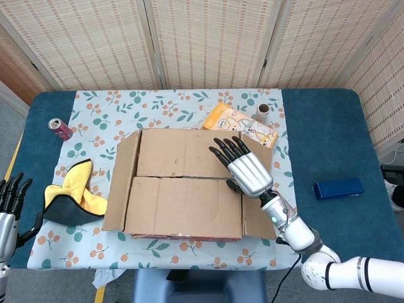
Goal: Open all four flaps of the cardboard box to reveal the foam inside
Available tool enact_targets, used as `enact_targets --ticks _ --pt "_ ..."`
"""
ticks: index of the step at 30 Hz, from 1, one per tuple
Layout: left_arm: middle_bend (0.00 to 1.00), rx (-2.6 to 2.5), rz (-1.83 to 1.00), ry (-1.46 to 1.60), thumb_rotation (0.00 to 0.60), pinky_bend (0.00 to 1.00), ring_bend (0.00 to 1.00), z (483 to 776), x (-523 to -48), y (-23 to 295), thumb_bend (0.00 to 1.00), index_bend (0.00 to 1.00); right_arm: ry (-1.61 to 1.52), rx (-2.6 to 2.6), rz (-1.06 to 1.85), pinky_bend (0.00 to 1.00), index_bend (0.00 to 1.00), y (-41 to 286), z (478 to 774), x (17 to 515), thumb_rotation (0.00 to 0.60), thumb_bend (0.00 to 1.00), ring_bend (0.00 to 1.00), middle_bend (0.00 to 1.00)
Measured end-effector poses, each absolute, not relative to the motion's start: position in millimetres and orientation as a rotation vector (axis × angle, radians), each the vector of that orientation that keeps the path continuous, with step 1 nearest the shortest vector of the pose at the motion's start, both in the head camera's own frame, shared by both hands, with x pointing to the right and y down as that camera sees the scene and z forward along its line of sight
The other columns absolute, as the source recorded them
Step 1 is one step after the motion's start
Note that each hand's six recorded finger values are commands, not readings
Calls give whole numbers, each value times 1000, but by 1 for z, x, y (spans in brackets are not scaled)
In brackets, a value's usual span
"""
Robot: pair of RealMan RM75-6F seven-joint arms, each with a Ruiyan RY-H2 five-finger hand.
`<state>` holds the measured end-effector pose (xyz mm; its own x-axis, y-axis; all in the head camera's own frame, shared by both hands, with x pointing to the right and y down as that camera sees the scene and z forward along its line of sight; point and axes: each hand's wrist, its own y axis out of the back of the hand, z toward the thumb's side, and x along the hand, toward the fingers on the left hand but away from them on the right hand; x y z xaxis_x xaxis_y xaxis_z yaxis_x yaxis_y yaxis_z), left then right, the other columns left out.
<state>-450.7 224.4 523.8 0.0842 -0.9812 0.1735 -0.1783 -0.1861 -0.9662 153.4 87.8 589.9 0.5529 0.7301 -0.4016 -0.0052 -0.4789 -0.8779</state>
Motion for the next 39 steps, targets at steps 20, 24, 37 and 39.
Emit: enact_targets --ticks 20,24,37,39 --pt "28 -1518 -1187 1193 600 9 16 522 -451 224 516 0 -561 -1872 1052 0 0 85 618 148 600 379 0 0" --pt "28 -1522 -1185 1198 600 9 16 522 -452 224 516 0 -563 -1864 1057 0 0 81 622 146 600 379 0 0" --pt "28 -1528 -1176 1213 600 9 16 520 -454 224 516 0 -605 -1866 1023 0 0 71 621 134 600 379 0 0" --pt "28 -1528 -1175 1212 600 9 16 520 -454 224 516 0 -619 -1869 1012 0 0 70 617 134 600 379 0 0"
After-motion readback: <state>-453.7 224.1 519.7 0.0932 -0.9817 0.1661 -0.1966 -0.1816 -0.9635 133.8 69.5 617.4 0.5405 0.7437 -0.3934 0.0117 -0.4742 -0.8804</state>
